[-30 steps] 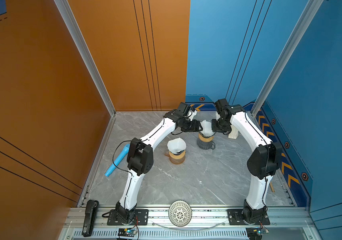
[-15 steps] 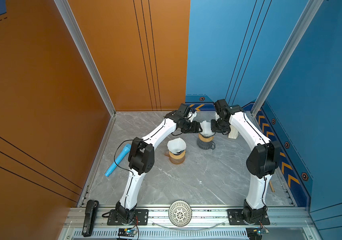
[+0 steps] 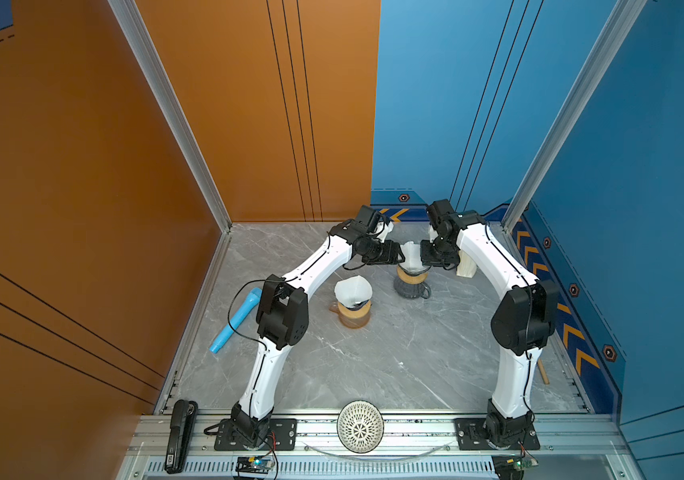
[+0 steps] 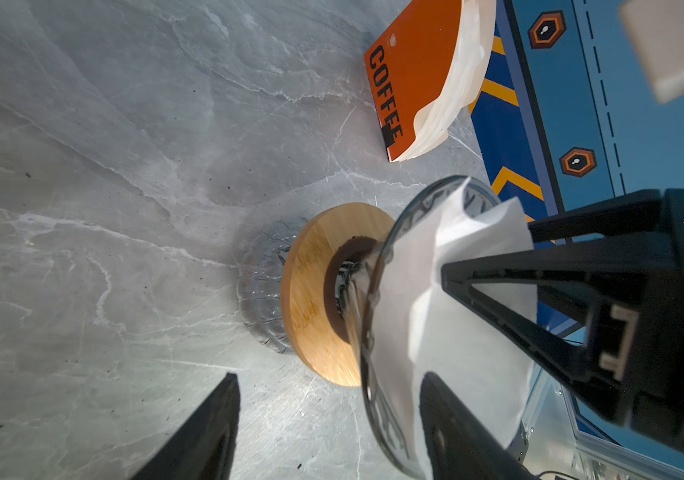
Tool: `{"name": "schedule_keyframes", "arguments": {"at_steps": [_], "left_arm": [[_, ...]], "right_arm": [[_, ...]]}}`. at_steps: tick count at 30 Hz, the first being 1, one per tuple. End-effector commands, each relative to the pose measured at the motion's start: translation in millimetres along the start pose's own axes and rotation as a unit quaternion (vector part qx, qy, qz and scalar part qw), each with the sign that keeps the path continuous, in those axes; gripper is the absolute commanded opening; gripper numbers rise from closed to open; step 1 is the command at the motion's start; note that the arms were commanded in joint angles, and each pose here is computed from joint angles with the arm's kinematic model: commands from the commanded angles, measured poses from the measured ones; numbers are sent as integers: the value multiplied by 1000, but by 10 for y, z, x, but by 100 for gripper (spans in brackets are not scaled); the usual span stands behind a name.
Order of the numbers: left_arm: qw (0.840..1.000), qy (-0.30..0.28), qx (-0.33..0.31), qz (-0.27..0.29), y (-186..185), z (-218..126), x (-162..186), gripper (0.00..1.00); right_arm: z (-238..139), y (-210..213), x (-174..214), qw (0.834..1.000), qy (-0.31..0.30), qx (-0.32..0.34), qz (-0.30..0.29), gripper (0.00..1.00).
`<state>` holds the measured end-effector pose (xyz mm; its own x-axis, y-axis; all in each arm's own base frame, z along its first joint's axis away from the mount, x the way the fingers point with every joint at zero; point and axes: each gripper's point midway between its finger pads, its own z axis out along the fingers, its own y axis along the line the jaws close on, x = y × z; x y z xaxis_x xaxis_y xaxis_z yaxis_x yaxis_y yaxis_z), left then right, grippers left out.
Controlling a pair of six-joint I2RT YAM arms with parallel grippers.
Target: Place the coffee filter in the dripper
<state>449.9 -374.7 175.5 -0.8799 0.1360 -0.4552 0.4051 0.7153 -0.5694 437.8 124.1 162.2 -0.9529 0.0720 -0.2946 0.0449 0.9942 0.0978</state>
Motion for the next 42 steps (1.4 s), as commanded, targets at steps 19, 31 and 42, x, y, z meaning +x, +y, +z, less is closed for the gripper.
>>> {"name": "schedule_keyframes", "arguments": {"at_steps": [19, 31, 42], "left_arm": [[998, -55, 5, 36, -311, -537, -272, 72], [993, -95, 2, 65, -541, -985, -339, 78], [986, -132, -32, 94, -597, -1410, -296, 91]], "right_arm": [[-351, 99, -111, 998, -46, -31, -7, 36], [-752, 51, -179, 993, -111, -33, -1, 44], [-1148, -33, -157, 979, -200, -42, 2, 51]]}}
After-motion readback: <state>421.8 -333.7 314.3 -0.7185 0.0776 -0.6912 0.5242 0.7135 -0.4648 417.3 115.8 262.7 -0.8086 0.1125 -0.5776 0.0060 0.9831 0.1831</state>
